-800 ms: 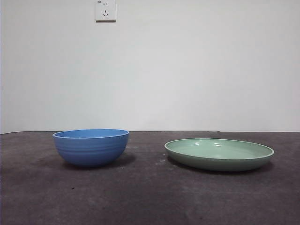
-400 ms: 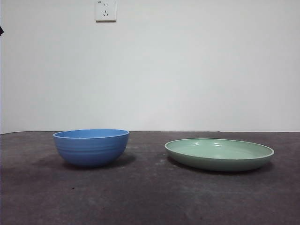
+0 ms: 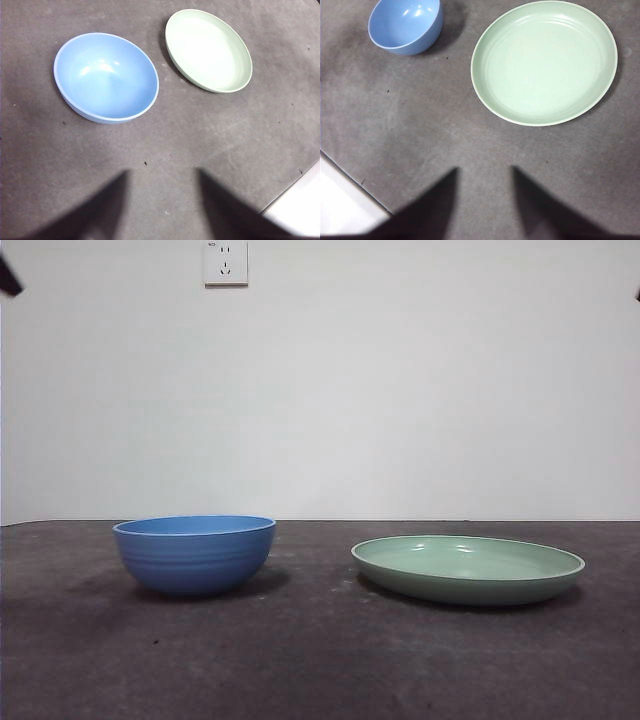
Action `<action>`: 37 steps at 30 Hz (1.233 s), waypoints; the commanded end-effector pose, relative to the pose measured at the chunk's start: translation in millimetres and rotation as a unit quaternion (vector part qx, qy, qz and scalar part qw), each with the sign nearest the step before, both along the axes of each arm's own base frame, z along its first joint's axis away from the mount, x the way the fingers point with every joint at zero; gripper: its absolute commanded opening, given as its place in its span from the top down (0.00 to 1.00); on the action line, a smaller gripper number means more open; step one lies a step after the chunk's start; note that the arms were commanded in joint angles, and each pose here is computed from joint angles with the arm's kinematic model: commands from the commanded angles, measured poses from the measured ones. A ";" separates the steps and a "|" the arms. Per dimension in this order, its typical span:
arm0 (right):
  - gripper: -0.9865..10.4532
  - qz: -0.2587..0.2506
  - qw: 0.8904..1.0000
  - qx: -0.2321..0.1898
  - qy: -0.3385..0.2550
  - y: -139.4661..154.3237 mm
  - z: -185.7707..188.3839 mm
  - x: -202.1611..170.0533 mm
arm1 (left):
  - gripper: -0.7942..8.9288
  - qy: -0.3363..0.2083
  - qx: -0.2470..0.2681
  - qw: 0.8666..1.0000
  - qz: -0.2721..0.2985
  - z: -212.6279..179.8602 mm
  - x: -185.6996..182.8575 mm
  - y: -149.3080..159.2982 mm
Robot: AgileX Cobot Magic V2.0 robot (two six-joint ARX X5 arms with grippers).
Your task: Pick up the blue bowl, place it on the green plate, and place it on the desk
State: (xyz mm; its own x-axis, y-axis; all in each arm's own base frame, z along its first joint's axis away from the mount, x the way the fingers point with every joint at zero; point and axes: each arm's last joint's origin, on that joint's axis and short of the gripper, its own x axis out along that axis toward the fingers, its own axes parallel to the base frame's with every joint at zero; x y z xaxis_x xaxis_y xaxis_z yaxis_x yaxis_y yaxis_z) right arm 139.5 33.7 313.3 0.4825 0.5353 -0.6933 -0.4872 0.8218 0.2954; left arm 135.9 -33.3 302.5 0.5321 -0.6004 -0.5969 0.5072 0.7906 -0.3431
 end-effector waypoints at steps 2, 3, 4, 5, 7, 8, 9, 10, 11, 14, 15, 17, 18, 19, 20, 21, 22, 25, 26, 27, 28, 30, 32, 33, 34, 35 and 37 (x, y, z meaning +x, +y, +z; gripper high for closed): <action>0.60 0.002 1.000 0.004 -0.008 1.0 5.5 1.7 | 0.44 -0.012 -0.004 1.000 -0.002 6.5 1.2 -0.7; 0.60 0.001 1.000 0.004 -0.008 1.0 5.5 1.7 | 0.44 -0.012 -0.004 1.000 -0.002 6.5 1.3 -0.7; 0.60 0.001 1.000 0.005 -0.007 1.0 5.5 1.7 | 0.44 -0.012 -0.004 1.000 -0.002 6.5 1.3 -0.7; 0.60 0.001 1.000 0.005 -0.007 0.9 5.5 1.7 | 0.44 -0.012 -0.004 1.000 -0.003 6.5 1.4 -0.9; 0.60 0.000 1.000 0.005 -0.007 0.9 5.5 1.7 | 0.44 -0.012 -0.004 1.000 -0.005 6.4 1.4 -1.4; 0.60 0.000 1.000 0.005 -0.007 0.9 5.5 1.7 | 0.44 -0.011 -0.005 1.000 -0.006 6.3 1.7 -1.9; 0.60 0.000 1.000 0.005 -0.007 0.9 5.5 1.7 | 0.44 -0.010 -0.006 1.000 -0.006 6.2 2.4 -2.4; 0.60 0.000 1.000 0.005 -0.007 0.9 5.5 1.7 | 0.44 -0.009 -0.008 1.000 -0.004 6.2 3.3 -2.8; 0.60 0.000 1.000 0.006 -0.007 1.0 5.6 1.7 | 0.44 -0.008 -0.012 1.000 -0.002 6.3 4.9 -3.4; 0.60 -0.002 1.000 0.007 -0.009 1.0 5.9 2.2 | 0.44 -0.010 -0.020 1.000 -0.001 7.2 11.6 -6.1; 0.60 -0.002 1.000 0.007 -0.009 1.0 6.0 2.2 | 0.44 -0.010 -0.022 1.000 0.000 7.9 14.6 -7.4; 0.60 -0.002 1.000 0.007 -0.009 1.0 5.9 2.2 | 0.44 -0.005 -0.019 1.000 0.005 10.1 21.0 -9.6; 0.60 -0.002 1.000 0.007 -0.009 1.0 6.0 2.2 | 0.44 -0.002 -0.014 1.000 0.008 11.9 25.4 -11.1; 0.60 -0.002 1.000 0.007 -0.009 1.0 5.9 2.2 | 0.44 0.000 -0.007 1.000 0.013 14.2 30.1 -12.6; 0.60 -0.002 1.000 0.007 -0.009 1.0 5.9 2.2 | 0.44 0.000 0.000 1.000 0.017 16.7 34.9 -14.0; 0.60 -0.002 1.000 0.007 -0.009 1.0 6.0 2.2 | 0.44 0.001 0.006 1.000 0.021 19.7 40.6 -15.8; 0.60 -0.002 1.000 0.007 -0.009 1.0 5.9 2.2 | 0.44 0.001 0.011 1.000 0.024 22.8 46.0 -17.5; 0.60 -0.003 1.000 0.008 -0.009 1.0 6.0 2.2 | 0.45 0.004 0.018 1.000 0.022 32.2 65.7 -24.6; 0.60 -0.003 1.000 0.008 -0.008 1.0 6.0 2.2 | 0.45 0.007 0.019 1.000 0.020 34.5 73.3 -27.5; 0.60 -0.003 1.000 0.008 -0.008 1.0 6.0 2.2 | 0.46 0.009 0.022 1.000 0.020 35.8 79.8 -29.9; 0.60 -0.004 1.000 0.009 -0.008 1.0 6.0 2.2 | 0.48 0.014 0.030 0.999 0.024 36.4 87.7 -32.6; 0.60 -0.004 1.000 0.009 -0.008 1.0 6.0 2.1 | 0.48 0.023 0.051 0.998 0.035 35.2 102.4 -38.0; 0.60 -0.004 1.000 0.009 -0.008 1.0 6.0 2.1 | 0.48 0.036 0.070 0.996 0.040 30.5 116.6 -43.4; 0.60 -0.004 1.000 0.009 -0.008 1.0 6.0 2.1 | 0.47 0.043 0.077 0.995 0.043 27.4 122.7 -45.4; 0.60 -0.004 1.000 0.009 -0.008 1.0 6.0 2.1 | 0.47 0.050 0.084 0.994 0.046 23.0 129.5 -47.2; 0.60 -0.004 1.000 0.009 -0.008 1.0 6.0 2.1 | 0.47 0.059 0.092 0.993 0.048 18.0 135.8 -48.9; 0.60 -0.004 1.000 0.009 -0.009 1.0 6.1 2.2 | 0.47 0.074 0.101 0.991 0.046 7.4 146.1 -52.4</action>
